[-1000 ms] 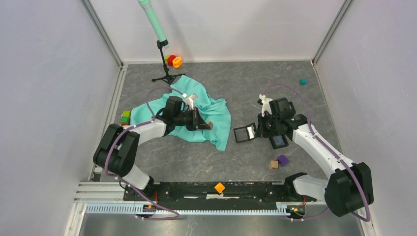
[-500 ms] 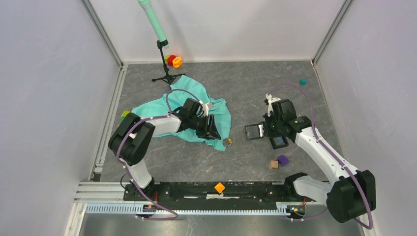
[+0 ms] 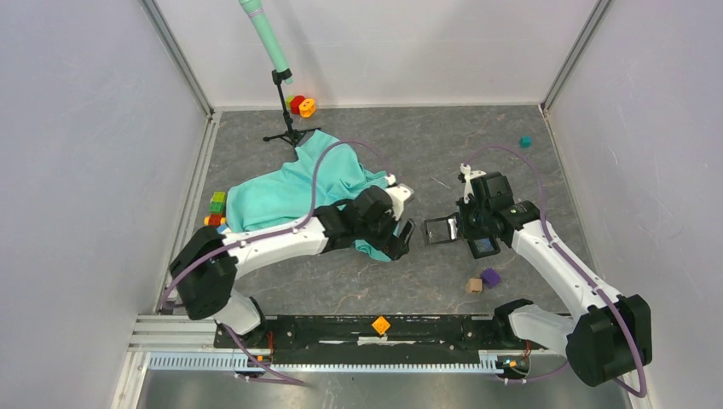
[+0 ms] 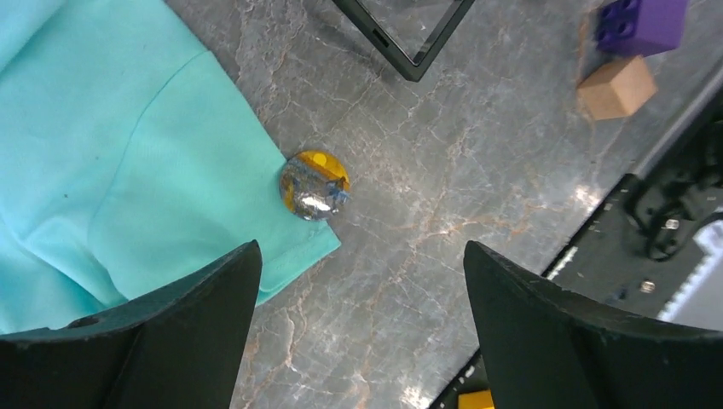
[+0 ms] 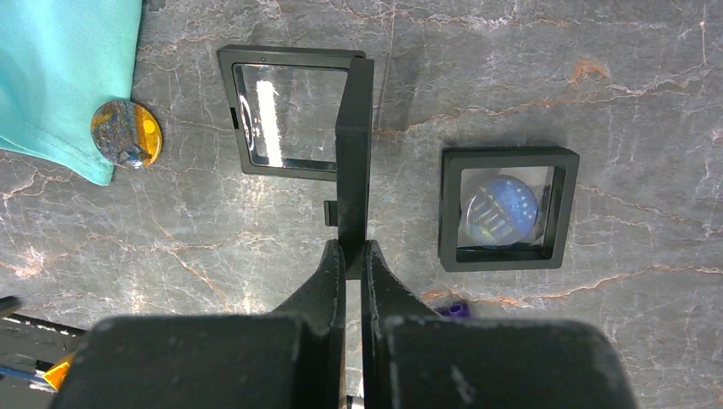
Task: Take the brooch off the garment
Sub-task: Pick up the brooch from the center of the board.
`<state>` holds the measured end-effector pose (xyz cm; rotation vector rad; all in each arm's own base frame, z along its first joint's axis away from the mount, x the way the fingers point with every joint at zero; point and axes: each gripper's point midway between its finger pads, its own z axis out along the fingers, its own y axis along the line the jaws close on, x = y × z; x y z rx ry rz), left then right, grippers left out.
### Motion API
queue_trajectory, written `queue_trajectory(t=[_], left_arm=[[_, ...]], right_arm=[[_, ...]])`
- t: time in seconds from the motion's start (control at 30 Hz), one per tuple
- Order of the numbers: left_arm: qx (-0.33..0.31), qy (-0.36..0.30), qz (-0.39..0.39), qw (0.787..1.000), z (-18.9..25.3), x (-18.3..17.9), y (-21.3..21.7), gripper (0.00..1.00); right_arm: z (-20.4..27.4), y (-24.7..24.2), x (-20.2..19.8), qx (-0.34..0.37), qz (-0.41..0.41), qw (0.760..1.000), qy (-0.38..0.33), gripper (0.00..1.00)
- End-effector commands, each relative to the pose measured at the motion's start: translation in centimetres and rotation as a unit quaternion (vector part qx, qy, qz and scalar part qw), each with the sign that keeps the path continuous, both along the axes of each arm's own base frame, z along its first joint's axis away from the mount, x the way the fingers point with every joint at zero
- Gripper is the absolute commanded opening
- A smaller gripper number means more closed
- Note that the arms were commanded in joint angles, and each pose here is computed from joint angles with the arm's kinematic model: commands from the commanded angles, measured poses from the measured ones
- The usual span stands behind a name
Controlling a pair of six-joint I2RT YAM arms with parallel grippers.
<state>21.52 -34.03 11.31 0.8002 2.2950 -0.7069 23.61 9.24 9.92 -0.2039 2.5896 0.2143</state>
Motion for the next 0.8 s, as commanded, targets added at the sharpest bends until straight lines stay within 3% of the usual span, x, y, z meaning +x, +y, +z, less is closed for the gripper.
queue_trajectory(t=[0.0, 0.27, 0.67, 0.77], left_arm=[[0.136, -0.07, 0.005, 0.988, -2.0, 2.0, 1.0, 0.93], [0.181, -0.045, -0.009, 0.982, -5.5, 1.4, -1.6, 1.0], [0.2, -0.029, -0.02, 0.979, -7.2, 1.8, -3.1, 0.79], [0.207, -0.024, -0.019, 0.978, -7.7, 1.8, -3.1, 0.78]], right_arm=[[0.9, 0.1, 0.3, 0.008, -0.003, 1.0, -0.016, 0.0], [1.2, -0.2, 0.2, 0.005, -0.009, 1.0, -0.022, 0.0], [0.4, -0.5, -0.4, 0.0, -0.01, 1.0, -0.013, 0.0], [0.4, -0.5, -0.4, -0.001, -0.008, 1.0, -0.014, 0.0]])
